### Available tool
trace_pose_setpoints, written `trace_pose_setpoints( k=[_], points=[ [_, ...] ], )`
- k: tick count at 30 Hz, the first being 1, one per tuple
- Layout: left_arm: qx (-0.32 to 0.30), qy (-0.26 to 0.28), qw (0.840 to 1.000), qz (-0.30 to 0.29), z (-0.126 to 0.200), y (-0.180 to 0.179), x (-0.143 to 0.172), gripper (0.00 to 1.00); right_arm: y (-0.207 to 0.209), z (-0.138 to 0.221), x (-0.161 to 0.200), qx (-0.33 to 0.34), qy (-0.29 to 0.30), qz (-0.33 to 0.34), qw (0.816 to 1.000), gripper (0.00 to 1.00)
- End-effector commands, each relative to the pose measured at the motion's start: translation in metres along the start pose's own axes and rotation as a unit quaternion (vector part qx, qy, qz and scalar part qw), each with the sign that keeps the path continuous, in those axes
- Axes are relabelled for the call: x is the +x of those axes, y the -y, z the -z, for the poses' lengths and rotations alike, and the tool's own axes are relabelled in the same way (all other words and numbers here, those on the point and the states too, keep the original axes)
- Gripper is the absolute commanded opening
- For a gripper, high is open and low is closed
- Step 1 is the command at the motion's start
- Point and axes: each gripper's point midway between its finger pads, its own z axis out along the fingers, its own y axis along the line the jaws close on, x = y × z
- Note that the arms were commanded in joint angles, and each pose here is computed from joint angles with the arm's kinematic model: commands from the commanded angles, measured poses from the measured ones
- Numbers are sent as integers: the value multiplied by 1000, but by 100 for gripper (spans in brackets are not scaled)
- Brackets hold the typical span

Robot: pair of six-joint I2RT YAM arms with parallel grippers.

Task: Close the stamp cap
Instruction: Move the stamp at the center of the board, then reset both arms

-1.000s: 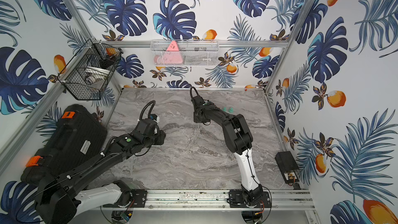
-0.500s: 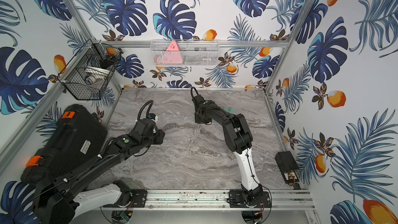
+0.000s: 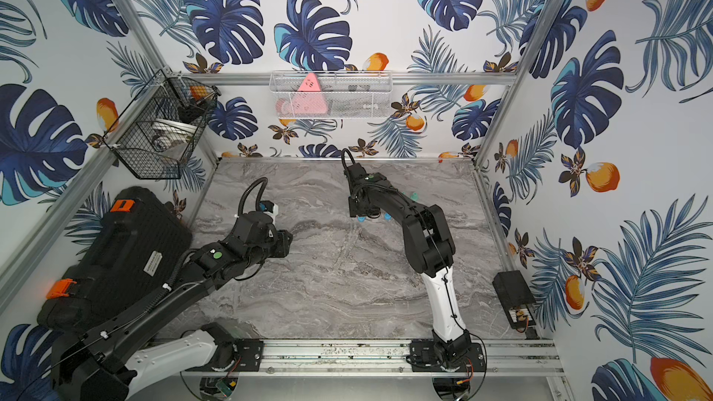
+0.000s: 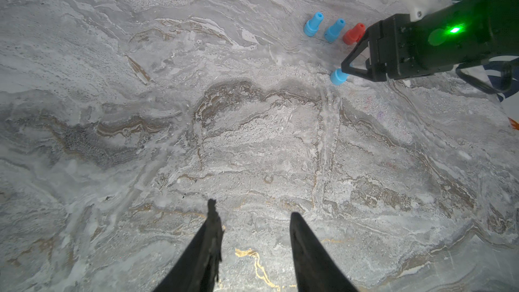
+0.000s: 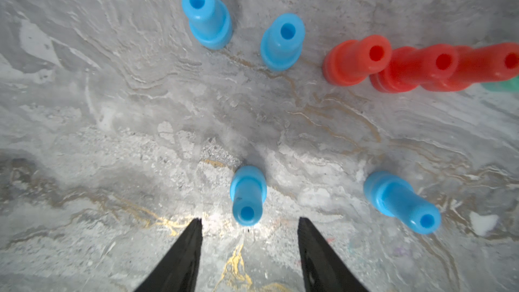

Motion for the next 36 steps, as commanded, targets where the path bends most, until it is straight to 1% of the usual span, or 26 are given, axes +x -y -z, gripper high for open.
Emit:
trace_pose_setpoints(
  k=[1, 5, 9, 12, 16, 20, 22, 23, 24, 25, 29, 32, 34, 36],
  points=[
    [-8, 15, 1000, -8, 9, -3, -9, 46, -1, 32, -6, -8, 20, 1, 1000, 59],
    [-17, 41, 999, -15, 24, -7, -21, 50, 5, 85, -11, -23, 65, -8, 998, 64],
    [-32, 75, 996, -20, 46, -13, -37, 55, 20, 133, -7, -29, 121, -19, 992, 69],
    [-44, 103, 994, -17, 66, -19, -50, 63, 34, 169, 3, -36, 166, -33, 985, 75],
    [-46, 132, 990, -18, 88, -23, -59, 72, 57, 213, 25, -42, 232, -55, 970, 80],
    [-57, 158, 985, -26, 105, -32, -61, 81, 89, 238, 58, -26, 287, -85, 954, 84],
    [-62, 161, 984, -40, 108, -36, -58, 87, 107, 235, 80, -6, 303, -103, 947, 88],
    [-66, 165, 983, -44, 109, -39, -57, 89, 115, 234, 88, 5, 308, -113, 944, 93],
    [-68, 166, 983, -47, 108, -41, -54, 93, 126, 231, 98, 24, 310, -126, 942, 100],
    [-68, 167, 982, -51, 105, -42, -50, 98, 136, 227, 108, 42, 308, -140, 940, 100],
    [-77, 159, 982, -63, 81, -49, -33, 99, 164, 208, 136, 102, 316, -159, 930, 100],
    [-112, 140, 981, -70, 59, -59, -22, 99, 169, 201, 145, 111, 330, -152, 925, 100],
    [-154, 141, 977, -33, 53, -73, -22, 99, 173, 199, 148, 118, 339, -146, 922, 100],
    [-167, 147, 974, -41, 47, -74, -26, 99, 174, 193, 152, 125, 339, -128, 924, 100]
  ],
)
